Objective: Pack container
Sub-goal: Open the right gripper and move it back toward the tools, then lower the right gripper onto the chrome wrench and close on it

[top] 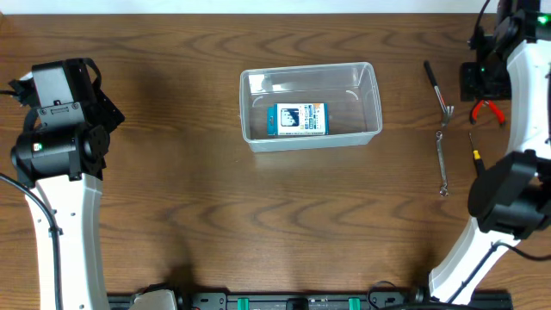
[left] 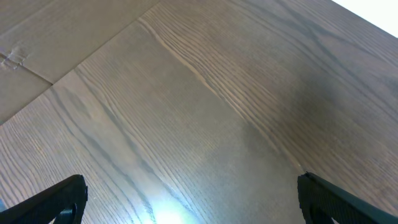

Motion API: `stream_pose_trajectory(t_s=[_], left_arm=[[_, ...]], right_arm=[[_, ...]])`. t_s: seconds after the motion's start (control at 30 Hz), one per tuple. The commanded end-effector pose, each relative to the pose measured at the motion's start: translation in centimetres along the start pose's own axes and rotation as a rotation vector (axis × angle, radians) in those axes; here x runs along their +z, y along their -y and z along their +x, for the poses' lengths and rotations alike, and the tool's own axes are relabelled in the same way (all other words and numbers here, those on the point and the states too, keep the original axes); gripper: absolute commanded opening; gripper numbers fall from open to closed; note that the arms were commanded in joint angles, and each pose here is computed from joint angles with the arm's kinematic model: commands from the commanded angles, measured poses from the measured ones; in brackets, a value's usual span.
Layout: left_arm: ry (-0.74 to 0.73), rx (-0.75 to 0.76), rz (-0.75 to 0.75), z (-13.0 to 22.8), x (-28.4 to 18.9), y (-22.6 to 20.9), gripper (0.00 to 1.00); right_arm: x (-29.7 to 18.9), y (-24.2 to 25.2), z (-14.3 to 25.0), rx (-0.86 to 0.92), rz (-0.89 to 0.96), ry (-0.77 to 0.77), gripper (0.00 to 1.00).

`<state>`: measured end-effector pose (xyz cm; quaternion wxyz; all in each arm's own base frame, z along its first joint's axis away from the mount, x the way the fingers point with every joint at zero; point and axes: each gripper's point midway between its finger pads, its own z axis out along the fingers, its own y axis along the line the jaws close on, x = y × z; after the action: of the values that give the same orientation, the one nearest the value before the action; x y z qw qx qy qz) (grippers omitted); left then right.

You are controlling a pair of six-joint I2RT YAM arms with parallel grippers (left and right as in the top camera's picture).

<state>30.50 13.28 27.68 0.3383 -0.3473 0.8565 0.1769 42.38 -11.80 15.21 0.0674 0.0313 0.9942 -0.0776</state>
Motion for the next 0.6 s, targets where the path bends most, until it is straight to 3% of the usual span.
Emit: stream_pose_trajectory(t_s=[0.0,0.57], left_arm=[[0.012,-0.015,-0.019,-0.4,0.0,-0.4,0.98],[0.012,-0.015,-0.019,-0.4,0.0,-0.4,0.98]], right_arm=[[1.6,-0.3,-0.2,-0.022,-0.012,-0.023,0.47],[6.7,-1.4,-0.7,-0.089,-0.061,-0.082,0.43]])
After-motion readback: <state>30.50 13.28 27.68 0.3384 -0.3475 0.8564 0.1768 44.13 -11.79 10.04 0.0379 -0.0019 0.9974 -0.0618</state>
